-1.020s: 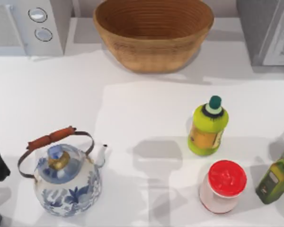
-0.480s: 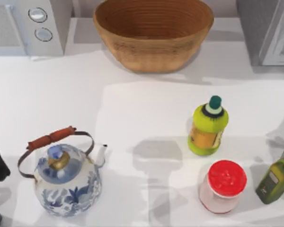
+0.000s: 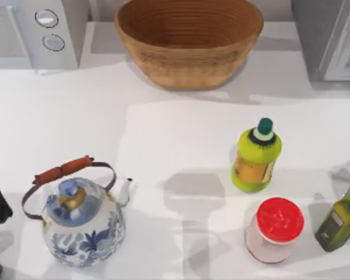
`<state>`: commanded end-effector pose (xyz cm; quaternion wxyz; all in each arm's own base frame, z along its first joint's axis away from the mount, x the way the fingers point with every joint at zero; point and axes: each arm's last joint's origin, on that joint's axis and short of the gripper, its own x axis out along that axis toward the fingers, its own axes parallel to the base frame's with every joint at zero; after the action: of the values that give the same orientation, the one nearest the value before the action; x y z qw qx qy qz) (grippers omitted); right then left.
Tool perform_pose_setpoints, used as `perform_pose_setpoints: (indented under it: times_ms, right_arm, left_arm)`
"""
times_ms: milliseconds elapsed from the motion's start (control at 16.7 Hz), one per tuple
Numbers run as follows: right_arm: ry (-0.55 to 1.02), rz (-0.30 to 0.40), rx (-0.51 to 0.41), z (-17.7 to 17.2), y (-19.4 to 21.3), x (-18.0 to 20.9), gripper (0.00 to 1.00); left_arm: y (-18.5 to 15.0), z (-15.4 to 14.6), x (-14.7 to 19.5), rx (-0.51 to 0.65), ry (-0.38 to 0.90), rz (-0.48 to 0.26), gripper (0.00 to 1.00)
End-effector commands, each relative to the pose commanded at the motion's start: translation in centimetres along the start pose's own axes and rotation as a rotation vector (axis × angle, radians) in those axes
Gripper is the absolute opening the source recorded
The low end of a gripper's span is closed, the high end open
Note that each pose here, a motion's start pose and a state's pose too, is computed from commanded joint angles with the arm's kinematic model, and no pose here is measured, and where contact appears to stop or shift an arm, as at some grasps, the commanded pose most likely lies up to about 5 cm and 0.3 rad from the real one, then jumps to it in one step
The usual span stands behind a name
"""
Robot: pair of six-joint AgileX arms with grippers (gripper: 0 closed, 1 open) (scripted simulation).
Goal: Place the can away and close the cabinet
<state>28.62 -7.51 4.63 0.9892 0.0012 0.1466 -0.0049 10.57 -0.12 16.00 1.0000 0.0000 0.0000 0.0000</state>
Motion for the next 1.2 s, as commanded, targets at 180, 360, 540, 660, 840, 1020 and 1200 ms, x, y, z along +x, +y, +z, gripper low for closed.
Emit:
perform_pose_setpoints:
  times_ms: [180, 360, 540, 660, 840, 1020, 1200]
  right_arm:
    - [0.0, 0.0, 0.0, 0.0, 0.0, 0.0, 0.17]
    - [0.0, 0.0, 0.0, 0.0, 0.0, 0.0, 0.0]
    - [0.0, 0.0, 0.0, 0.0, 0.0, 0.0, 0.0]
    - [0.0, 0.0, 0.0, 0.0, 0.0, 0.0, 0.0]
    - [0.001, -0.001, 0.002, 0.0, 0.0, 0.0, 0.0]
    - [-0.003, -0.011, 0.003, 0.7, -0.3, 0.0, 0.0]
    - [-0.003, -0.03, 0.007, 3.0, -0.7, -0.1, 0.0]
  left_arm:
    - [0.0, 0.0, 0.0, 0.0, 0.0, 0.0, 1.0]
    - [0.0, 0.0, 0.0, 0.0, 0.0, 0.0, 1.0]
    - [0.0, 0.0, 0.0, 0.0, 0.0, 0.0, 1.0]
    - [0.0, 0.0, 0.0, 0.0, 0.0, 0.0, 1.0]
    - [0.0, 0.0, 0.0, 0.0, 0.0, 0.0, 1.0]
    - [0.0, 0.0, 0.0, 0.0, 0.0, 0.0, 1.0]
    - [0.0, 0.0, 0.0, 0.0, 0.0, 0.0, 1.0]
